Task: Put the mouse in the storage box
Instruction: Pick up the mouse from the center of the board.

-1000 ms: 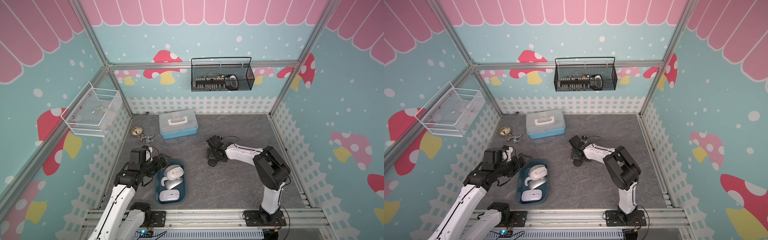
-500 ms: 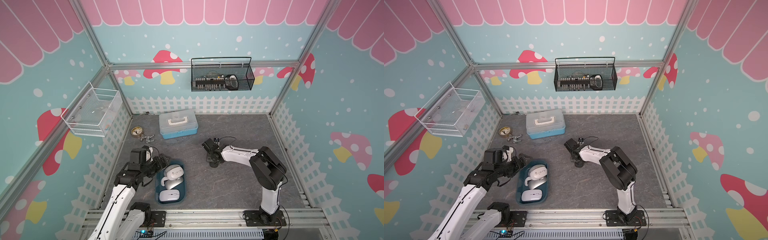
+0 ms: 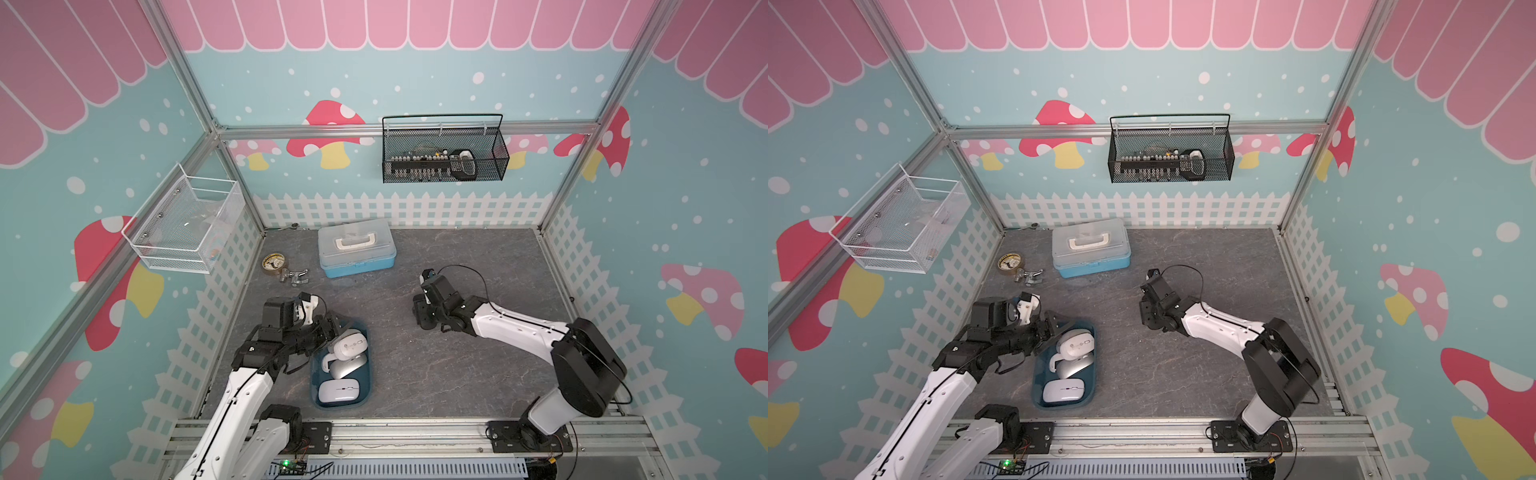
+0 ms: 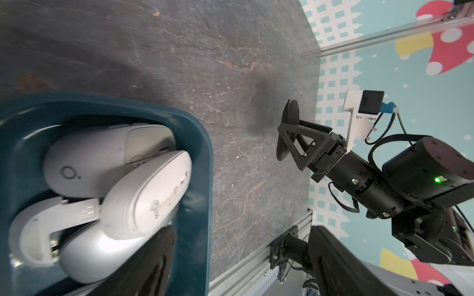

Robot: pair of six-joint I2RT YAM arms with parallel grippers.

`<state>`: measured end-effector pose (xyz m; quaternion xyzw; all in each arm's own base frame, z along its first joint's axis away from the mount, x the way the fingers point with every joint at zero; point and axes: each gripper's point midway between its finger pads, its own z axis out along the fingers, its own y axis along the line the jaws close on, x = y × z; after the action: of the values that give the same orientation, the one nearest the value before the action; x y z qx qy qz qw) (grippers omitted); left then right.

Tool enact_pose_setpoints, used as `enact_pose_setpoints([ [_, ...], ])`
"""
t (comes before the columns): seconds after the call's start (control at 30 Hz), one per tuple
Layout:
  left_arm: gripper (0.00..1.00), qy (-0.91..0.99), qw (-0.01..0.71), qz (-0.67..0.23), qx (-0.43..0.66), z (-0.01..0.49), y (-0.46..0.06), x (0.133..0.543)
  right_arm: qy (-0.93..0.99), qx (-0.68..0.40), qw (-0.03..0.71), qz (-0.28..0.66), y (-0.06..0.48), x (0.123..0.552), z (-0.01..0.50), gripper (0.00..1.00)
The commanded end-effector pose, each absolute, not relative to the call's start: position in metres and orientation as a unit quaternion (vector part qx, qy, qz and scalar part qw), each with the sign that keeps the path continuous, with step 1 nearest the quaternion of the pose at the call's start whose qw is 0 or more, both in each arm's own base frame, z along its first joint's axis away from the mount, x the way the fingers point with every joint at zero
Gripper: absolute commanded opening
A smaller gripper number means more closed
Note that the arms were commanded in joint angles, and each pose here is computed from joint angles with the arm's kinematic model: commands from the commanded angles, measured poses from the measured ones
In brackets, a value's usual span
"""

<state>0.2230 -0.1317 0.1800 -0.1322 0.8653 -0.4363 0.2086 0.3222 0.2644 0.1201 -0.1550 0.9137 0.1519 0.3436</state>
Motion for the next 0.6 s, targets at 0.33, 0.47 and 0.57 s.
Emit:
enact_pose_setpoints([
  [0.33,0.82,0.805,0.173,-0.566,0.031,0.253,-0.208,0.187,0.613,-0.447,0.551,0.347,0.306,0.211,0.237,0.46],
  [0.47,0.82,0.807,0.165,-0.563,0.064,0.26,-0.232,0.177,0.579,-0.491,0.539,0.364,0.319,0.19,0.237,0.45],
  [0.57,0.79,0.814,0.154,-0.555,0.073,0.255,-0.243,0.174,0.557,-0.514,0.536,0.371,0.325,0.176,0.236,0.45],
])
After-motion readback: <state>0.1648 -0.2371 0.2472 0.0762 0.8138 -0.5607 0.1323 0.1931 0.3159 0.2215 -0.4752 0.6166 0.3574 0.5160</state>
